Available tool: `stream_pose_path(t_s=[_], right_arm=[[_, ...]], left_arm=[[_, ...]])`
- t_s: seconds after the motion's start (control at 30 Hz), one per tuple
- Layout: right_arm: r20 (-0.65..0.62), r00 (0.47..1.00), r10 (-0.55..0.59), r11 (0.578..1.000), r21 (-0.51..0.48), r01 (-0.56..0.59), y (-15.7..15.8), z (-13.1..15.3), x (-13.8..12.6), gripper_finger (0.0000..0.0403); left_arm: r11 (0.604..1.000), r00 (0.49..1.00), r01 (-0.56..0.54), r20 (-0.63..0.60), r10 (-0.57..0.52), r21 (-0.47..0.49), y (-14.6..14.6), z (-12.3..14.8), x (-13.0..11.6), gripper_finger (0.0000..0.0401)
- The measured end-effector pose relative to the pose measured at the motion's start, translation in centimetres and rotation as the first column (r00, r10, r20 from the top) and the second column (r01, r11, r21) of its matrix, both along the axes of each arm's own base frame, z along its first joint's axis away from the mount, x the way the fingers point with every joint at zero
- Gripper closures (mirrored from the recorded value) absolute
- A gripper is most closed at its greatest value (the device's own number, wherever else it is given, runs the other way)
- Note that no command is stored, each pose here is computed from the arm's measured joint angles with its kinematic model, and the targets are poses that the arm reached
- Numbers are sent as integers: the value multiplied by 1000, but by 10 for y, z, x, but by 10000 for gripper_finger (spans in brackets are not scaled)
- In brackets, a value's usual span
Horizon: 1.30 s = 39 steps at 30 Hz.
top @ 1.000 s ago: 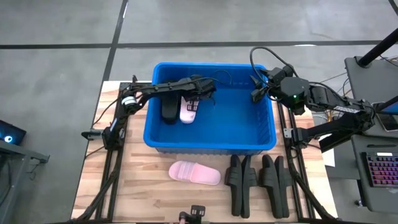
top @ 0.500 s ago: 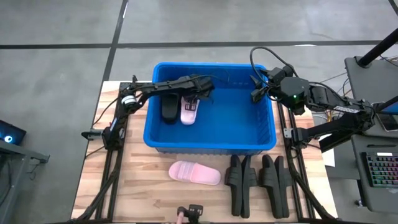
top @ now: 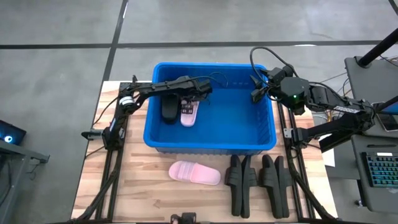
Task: Pick and place slides into bin
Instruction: Put the pink slipper into the blue container
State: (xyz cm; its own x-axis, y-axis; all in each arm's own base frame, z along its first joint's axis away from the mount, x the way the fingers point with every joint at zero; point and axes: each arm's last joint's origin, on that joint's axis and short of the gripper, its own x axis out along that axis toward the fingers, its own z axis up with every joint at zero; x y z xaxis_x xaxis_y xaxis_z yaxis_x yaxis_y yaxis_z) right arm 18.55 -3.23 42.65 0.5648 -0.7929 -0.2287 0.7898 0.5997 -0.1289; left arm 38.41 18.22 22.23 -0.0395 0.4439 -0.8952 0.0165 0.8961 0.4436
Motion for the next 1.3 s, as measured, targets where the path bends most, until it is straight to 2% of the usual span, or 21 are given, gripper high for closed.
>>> stream_pose_path(t_s=[0.07,0.17,0.27,0.37,0.47,0.6,0.7,0.83,0.97,1.17,1.3], right_arm=[[0,1000,0,1000,0,0,0,0,0,197],[29,1000,-1,1000,24,1,0,0,0,197],[42,999,18,999,42,-20,0,0,1,197],[34,999,21,999,38,-22,1,0,1,197],[1,1000,30,999,18,-30,1,-1,0,197],[-37,998,40,999,-9,-40,0,-1,0,197],[-45,998,41,999,-11,-42,1,-1,0,197],[-64,997,44,999,-16,-45,1,-2,0,197],[-122,991,51,998,-32,-55,1,-5,-1,197],[-186,981,52,998,-26,-58,1,-10,-3,197],[-197,979,53,998,-26,-59,1,-11,-4,197]], left_arm=[[998,999,-43,19,44,-43,-10,9,-3,77],[995,994,-87,63,91,-52,-27,26,-6,77],[987,972,-99,198,123,-125,-48,55,-9,77],[974,927,-72,345,144,-214,-72,87,-14,77],[952,840,-39,506,196,-304,-94,120,-20,77],[913,689,-11,658,303,-408,-122,161,-35,76],[883,595,-10,706,383,-470,-137,179,-44,76],[802,484,-37,691,537,-597,-156,193,-50,76],[737,473,-44,635,610,-675,-182,193,-49,76],[647,514,-6,552,656,-763,-243,181,-38,76],[583,500,-66,478,722,-810,-282,171,-38,76]])
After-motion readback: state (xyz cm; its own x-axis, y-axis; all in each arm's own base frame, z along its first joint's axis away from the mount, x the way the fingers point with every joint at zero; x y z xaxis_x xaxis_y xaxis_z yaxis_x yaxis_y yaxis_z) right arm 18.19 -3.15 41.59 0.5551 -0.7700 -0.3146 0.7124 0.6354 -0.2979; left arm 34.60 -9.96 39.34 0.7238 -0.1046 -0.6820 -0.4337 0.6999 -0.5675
